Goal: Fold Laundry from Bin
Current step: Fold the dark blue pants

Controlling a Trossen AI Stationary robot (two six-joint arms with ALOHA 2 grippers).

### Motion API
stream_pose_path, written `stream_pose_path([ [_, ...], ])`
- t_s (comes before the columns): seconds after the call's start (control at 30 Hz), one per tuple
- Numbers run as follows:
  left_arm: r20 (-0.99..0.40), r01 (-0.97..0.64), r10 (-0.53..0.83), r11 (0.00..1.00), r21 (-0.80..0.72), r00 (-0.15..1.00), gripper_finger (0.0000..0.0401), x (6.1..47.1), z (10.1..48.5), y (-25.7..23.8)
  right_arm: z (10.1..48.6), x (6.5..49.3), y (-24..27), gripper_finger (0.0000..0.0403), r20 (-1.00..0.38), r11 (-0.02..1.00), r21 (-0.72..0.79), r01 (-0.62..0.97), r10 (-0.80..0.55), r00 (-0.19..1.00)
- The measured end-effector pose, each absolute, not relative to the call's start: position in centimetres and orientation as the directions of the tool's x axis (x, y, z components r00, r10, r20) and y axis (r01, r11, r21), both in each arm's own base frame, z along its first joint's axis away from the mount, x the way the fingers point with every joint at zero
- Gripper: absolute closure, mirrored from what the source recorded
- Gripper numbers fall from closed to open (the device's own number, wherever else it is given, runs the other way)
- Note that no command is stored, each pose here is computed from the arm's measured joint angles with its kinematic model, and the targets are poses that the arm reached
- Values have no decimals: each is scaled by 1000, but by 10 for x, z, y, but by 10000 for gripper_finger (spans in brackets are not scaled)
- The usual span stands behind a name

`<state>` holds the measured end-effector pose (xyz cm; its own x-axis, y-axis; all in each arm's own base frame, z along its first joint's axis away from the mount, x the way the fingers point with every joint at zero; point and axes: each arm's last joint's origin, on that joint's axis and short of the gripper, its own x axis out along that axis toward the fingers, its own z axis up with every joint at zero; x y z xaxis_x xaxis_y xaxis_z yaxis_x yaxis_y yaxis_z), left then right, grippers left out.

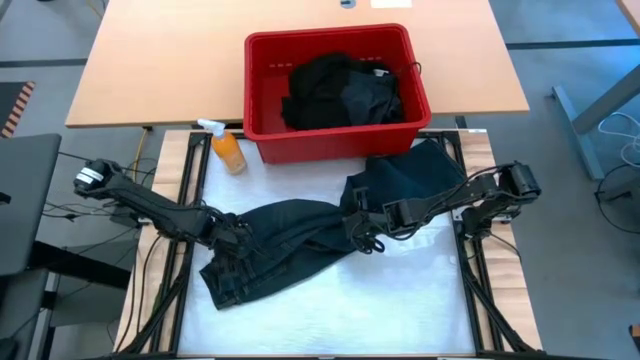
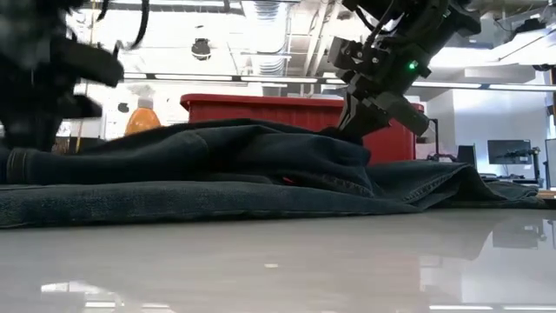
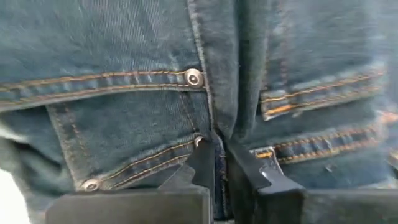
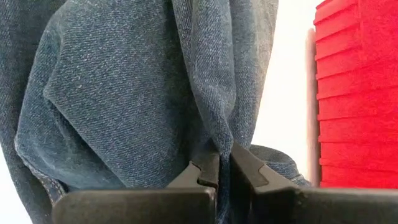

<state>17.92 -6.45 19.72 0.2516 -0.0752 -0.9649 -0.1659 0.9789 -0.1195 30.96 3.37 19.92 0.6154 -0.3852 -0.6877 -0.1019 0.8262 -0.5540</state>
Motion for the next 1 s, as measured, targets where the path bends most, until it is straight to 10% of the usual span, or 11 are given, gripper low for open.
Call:
stream_pose_path([
  [0.5,-844,-281,323,935,215,429,400,132,383,-32,285,284,-28,371,-466,755,-632,173,-549,693],
  [1.0,-843,-278,300,942,187,446,401,126,398,-18,274,320,-76,373,-289,427,-904,-4,-605,742],
])
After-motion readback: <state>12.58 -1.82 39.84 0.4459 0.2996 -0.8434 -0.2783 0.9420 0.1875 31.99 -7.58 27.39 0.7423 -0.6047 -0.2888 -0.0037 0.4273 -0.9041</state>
